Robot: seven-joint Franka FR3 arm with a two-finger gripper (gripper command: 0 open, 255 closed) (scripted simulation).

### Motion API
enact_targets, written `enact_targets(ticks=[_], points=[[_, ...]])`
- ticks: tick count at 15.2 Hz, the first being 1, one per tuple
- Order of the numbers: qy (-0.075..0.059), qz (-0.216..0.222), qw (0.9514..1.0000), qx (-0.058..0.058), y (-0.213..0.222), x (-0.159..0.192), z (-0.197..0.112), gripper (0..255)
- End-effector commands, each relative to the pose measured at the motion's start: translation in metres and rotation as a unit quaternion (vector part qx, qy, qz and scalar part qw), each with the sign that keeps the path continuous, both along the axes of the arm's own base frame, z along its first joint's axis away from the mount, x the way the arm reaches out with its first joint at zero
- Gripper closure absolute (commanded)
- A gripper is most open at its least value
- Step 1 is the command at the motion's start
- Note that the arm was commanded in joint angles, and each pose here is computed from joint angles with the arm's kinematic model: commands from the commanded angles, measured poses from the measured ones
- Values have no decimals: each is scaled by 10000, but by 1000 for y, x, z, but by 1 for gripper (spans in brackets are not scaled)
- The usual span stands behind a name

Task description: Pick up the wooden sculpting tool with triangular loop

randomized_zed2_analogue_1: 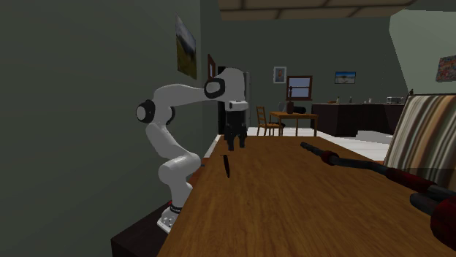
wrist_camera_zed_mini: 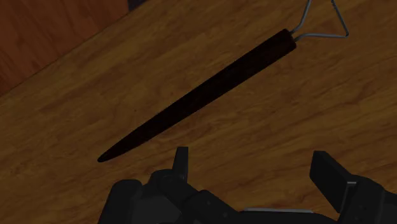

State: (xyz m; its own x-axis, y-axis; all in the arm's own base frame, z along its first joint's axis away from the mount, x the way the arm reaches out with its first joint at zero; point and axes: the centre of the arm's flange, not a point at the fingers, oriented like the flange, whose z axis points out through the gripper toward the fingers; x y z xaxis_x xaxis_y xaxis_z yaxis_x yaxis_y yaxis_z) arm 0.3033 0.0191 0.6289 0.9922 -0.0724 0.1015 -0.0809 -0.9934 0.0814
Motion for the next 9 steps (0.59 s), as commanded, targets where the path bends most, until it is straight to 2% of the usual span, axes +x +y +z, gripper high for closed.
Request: enact_targets(ticks=[1,2,3,4,5,6,9], points=[[0,0,10000,0,0,0,0,0],[222,-1098,9937,55,-12,9,-2,0],[441,-2182,9748,110,-26,14,-5,0],[655,-3239,9437,163,-41,16,-8,0],[861,-4255,9006,215,-56,15,-11,0],[918,-4539,8860,229,-60,14,-12,0],[918,-4539,8860,229,-60,14,-28,0]])
